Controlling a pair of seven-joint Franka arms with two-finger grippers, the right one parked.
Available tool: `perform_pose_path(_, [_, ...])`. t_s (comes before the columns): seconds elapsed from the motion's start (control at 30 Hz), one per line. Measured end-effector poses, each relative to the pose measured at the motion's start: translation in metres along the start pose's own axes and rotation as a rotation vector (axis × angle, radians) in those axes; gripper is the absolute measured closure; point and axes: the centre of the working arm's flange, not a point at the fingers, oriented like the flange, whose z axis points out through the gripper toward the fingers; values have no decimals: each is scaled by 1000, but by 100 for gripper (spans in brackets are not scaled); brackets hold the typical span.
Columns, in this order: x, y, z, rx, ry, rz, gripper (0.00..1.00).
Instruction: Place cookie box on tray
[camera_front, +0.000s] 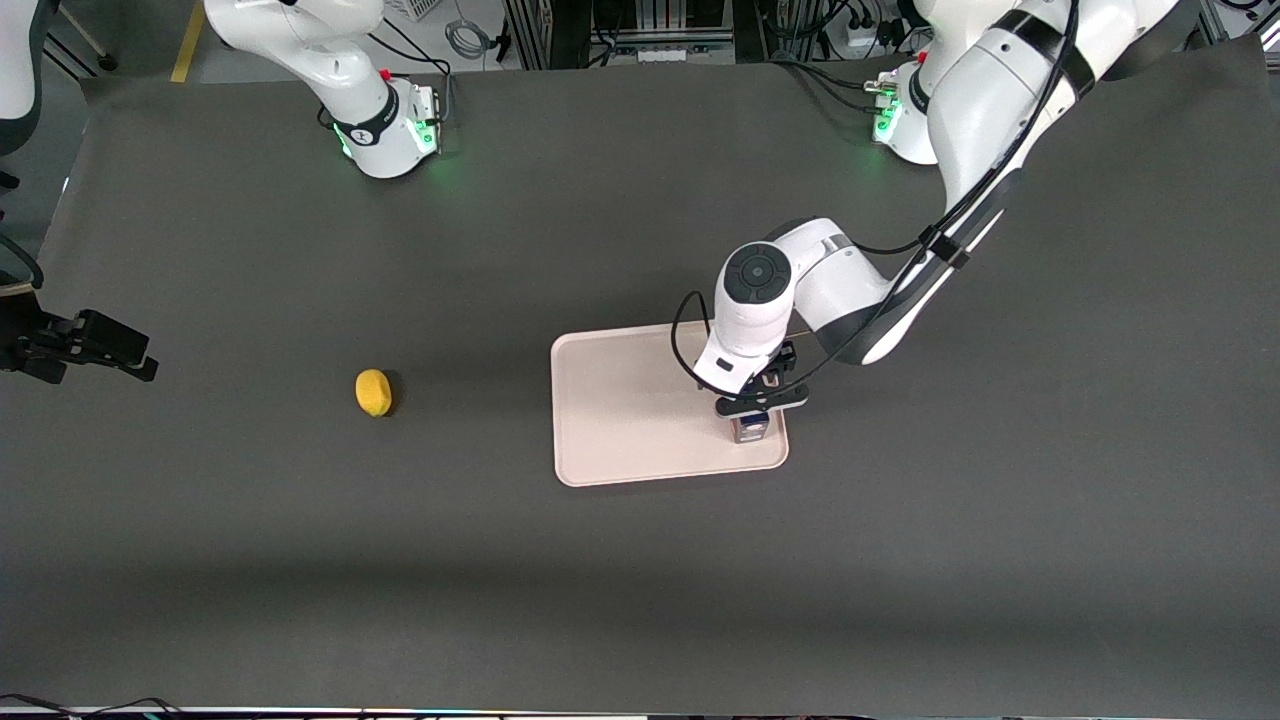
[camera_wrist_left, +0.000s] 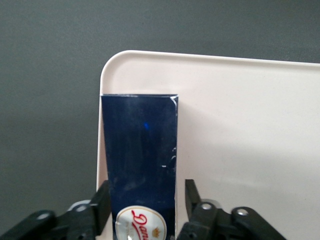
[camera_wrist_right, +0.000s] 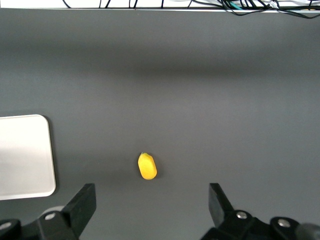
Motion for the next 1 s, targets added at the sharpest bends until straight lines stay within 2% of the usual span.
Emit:
perform_pose_path(0.1, [0,0,0,-1,1,0,0])
perform_pose_path(0.3, [4,-1,-2,-3,5,-4,0])
perform_pose_path(0.47, [13,-3,-13,-10,24,1,0])
perform_pose_path(0.57, [19,-7,-27,14,33,12,0])
perform_pose_path(0.67, [24,-11,-49,46,23,28,0])
perform_pose_path(0.77, [29,-13,-79,58,6,52,0])
perform_pose_path(1.0, [31,-29,-170,24,6,138,0])
